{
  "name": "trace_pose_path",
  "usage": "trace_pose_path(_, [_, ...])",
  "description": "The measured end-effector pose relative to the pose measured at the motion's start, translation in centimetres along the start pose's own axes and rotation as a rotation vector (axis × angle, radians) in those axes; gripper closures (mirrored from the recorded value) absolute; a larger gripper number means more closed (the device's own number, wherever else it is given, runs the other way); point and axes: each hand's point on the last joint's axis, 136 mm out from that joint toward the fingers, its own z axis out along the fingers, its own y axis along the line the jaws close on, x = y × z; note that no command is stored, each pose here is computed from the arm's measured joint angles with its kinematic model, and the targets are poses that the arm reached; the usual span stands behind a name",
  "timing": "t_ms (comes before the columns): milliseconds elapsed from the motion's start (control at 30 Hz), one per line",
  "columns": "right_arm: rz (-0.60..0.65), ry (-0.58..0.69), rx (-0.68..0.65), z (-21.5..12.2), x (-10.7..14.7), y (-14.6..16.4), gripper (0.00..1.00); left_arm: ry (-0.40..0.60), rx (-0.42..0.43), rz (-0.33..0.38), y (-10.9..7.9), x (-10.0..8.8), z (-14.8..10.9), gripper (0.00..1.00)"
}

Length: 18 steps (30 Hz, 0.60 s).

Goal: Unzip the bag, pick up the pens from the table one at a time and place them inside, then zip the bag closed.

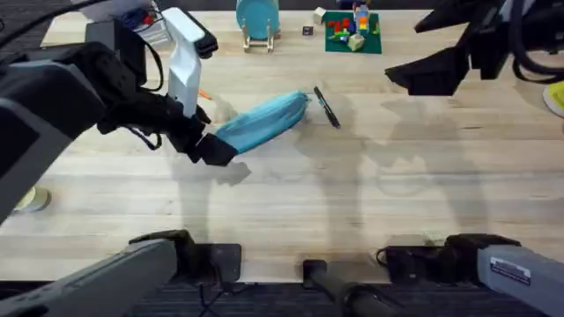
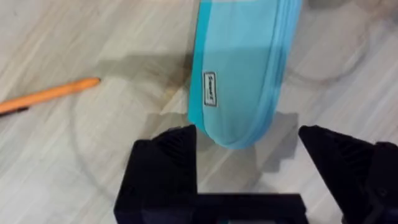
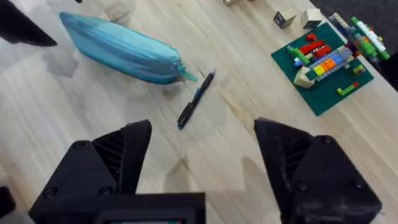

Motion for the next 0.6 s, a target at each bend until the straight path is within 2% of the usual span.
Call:
trace_pose_path(300, [0.0, 0.0, 0.0, 0.0, 0.0, 0.0, 0.006, -0.01, 0.045, -0.01, 0.0, -0.1, 0.9, 0.006])
trace_pose_path(600, [0.0, 0.0, 0.0, 0.0, 0.0, 0.0, 0.006, -0.032, 0.05, -0.004, 0.4, -0.5, 1.4, 0.005])
